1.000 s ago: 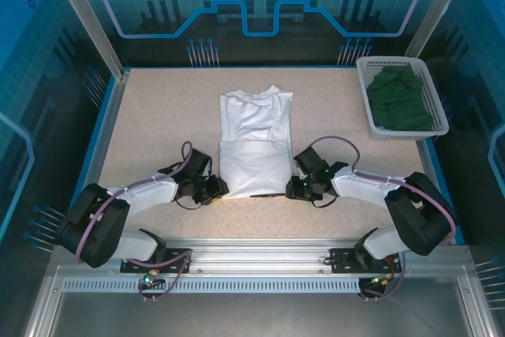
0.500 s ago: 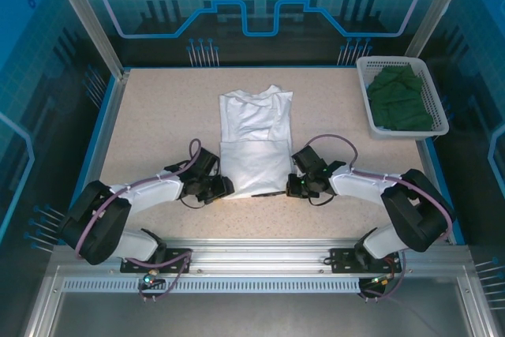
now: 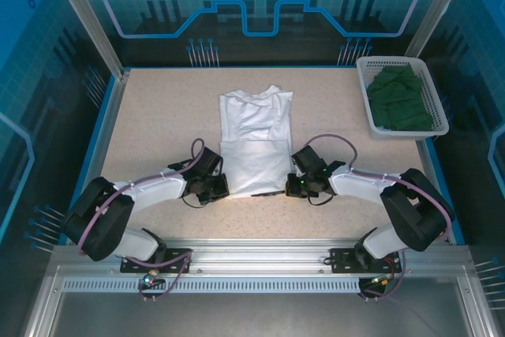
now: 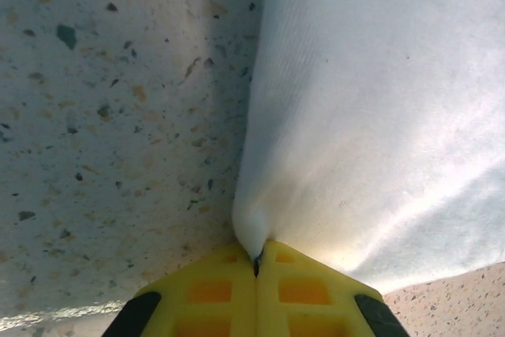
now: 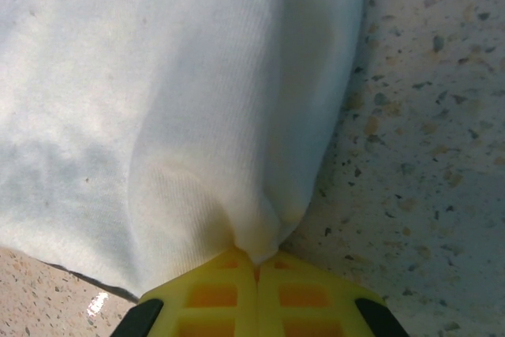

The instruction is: Fold and stack the t-shirts

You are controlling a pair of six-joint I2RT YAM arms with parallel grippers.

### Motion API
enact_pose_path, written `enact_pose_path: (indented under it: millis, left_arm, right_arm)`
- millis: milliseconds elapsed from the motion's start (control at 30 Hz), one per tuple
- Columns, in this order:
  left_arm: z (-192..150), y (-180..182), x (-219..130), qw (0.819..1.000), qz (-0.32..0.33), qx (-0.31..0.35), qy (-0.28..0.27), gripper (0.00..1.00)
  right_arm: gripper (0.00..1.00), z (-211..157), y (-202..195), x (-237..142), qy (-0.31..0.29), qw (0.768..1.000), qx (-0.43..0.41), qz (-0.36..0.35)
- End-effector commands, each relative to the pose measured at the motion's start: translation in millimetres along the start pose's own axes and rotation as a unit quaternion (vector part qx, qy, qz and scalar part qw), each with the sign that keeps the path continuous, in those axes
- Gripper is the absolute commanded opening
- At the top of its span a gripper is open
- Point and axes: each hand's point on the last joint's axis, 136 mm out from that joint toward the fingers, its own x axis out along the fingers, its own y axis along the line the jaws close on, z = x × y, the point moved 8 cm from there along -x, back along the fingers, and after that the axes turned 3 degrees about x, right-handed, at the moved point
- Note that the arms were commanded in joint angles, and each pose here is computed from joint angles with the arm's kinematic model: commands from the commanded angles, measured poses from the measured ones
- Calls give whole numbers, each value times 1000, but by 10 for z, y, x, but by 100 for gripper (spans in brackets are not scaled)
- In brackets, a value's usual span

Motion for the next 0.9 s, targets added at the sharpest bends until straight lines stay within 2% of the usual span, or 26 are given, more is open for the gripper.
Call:
enact_pose_path:
  millis: [0,267,533,700,867]
  left_arm:
    - [-94,85,-31,999,38,5,14,0]
    - [-606,104,-322,996,27,55,63,0]
    - [-963,72,-569,992,-46,59,102,0]
    - [-882,-90,-830,992,-86,60,73,0]
    - [-543,-426,-991,987,-151,30,55,0]
  right_arm:
    - [0,-246,-137,-22,52,998,23,-33]
    - [0,-775,-184,-207,75,997,15,-25]
    - [0,-1147,-171,-477,41,999,10,-18]
    - [0,-1104,-179,-859,-25,999,34,24]
    - [0,-847,-107,-1294,-102,992,52,59]
